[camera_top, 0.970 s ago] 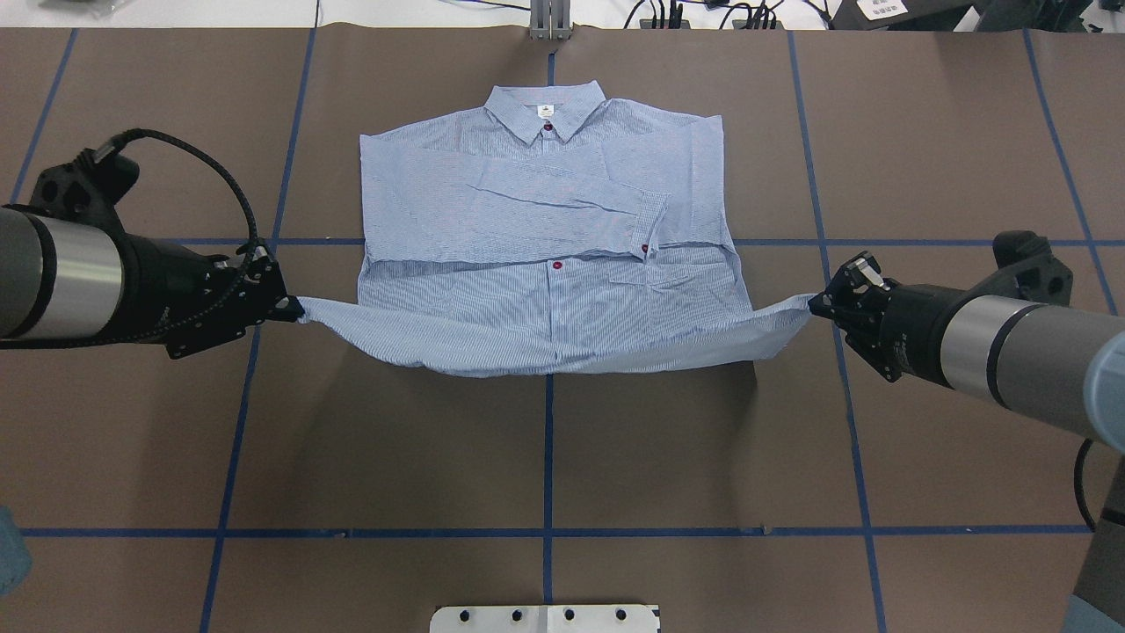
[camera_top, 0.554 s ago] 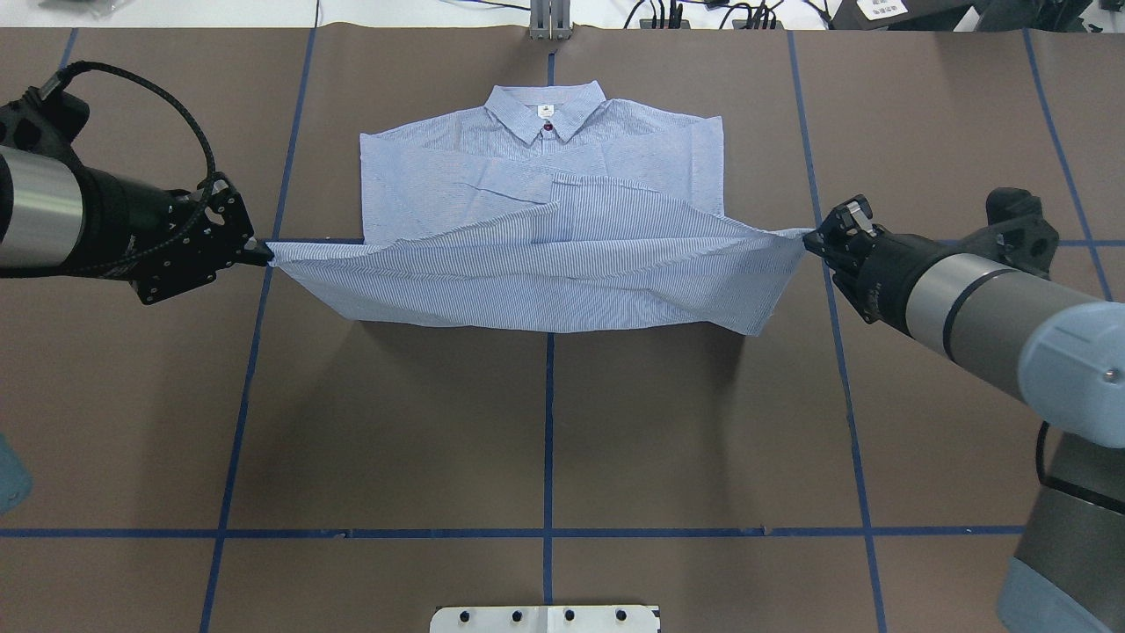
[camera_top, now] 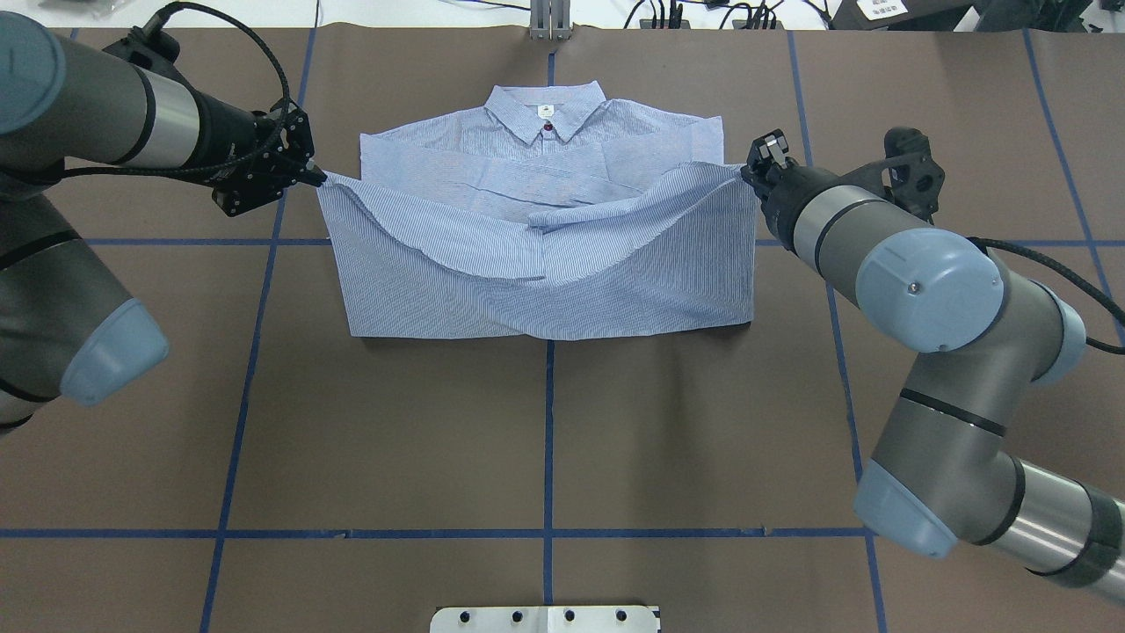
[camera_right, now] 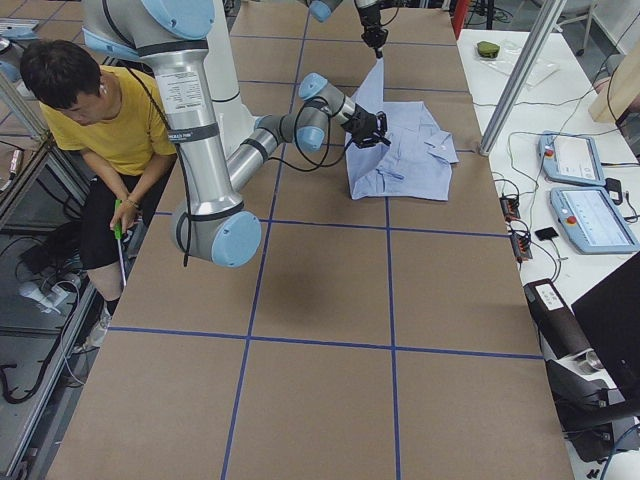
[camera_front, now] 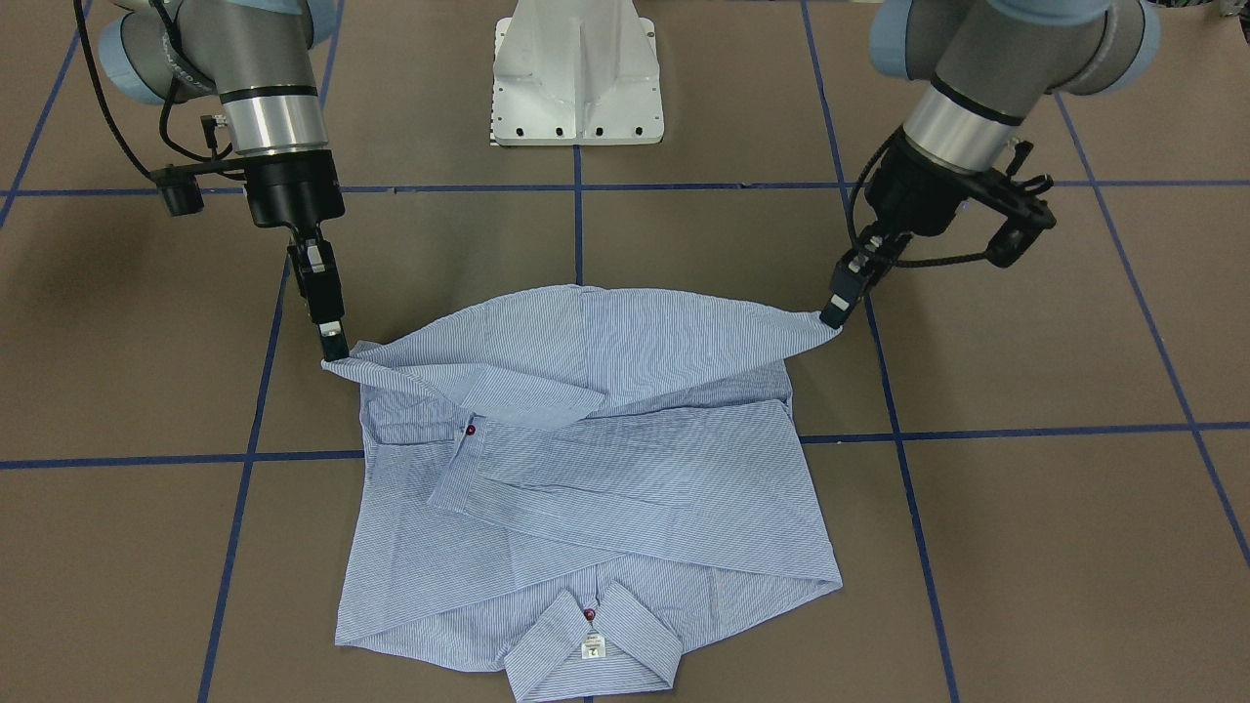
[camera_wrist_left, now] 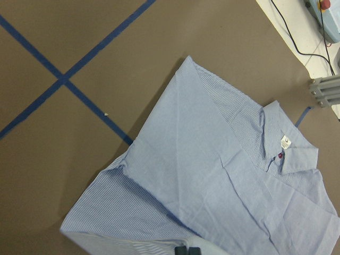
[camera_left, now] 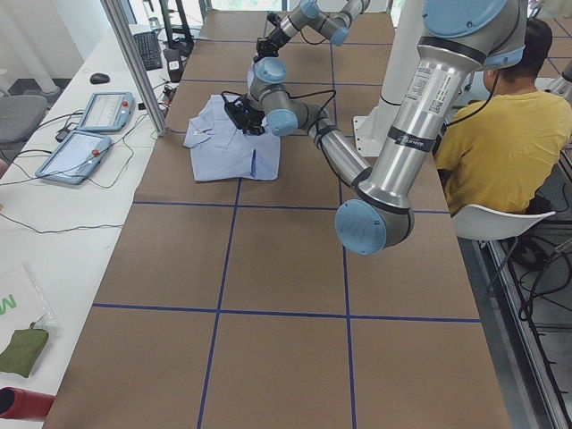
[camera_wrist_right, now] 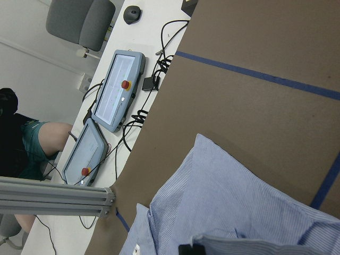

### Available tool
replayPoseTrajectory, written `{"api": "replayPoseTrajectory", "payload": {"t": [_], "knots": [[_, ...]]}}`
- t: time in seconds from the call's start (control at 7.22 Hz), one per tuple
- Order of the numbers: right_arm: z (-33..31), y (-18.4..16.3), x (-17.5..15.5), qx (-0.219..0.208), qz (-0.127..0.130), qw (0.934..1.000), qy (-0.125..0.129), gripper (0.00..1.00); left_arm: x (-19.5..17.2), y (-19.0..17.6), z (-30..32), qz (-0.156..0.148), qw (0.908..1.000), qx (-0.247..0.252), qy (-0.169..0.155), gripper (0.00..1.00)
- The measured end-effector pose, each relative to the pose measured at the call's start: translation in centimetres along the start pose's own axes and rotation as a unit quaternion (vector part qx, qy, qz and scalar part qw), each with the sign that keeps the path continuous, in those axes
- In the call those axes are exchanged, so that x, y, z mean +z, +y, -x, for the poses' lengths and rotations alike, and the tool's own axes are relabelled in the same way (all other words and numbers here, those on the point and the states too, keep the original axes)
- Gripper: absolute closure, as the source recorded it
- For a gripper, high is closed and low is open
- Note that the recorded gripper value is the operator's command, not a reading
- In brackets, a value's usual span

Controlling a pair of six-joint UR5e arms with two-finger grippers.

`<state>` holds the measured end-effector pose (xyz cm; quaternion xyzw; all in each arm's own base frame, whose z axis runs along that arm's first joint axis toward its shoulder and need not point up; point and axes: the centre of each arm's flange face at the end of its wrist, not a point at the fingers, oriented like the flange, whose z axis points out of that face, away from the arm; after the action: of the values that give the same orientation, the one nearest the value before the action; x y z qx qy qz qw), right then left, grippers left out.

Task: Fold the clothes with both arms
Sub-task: 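Fold the hem up over the shirt toward the collar with both grippers, then release the hem near the collar and raise both grippers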

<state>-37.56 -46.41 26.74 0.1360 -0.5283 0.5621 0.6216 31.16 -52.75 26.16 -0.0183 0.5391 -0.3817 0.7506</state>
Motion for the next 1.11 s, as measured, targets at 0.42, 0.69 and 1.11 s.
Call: {"api": "replayPoseTrajectory", "payload": {"t": [0.42, 0.69, 1.11], "knots": [[1.9, -0.9, 8.3, -0.064, -0.044, 0.9965, 0.031, 1.0, 7.1, -4.8, -2.0, -0.012, 0.9998, -0.002, 0.013, 1.0], [1.1, -0.8, 14.0, -0.098, -0.053, 0.991, 0.075, 1.0, 12.0, -7.3, -2.9, -0.031, 0.9993, -0.003, 0.021, 1.0], [1.6, 0.0, 19.6, -0.118, -0.018, 0.9879, 0.099, 1.0, 17.5, -9.8, -2.6, -0.052, 0.9985, -0.002, 0.019, 0.69]]}}
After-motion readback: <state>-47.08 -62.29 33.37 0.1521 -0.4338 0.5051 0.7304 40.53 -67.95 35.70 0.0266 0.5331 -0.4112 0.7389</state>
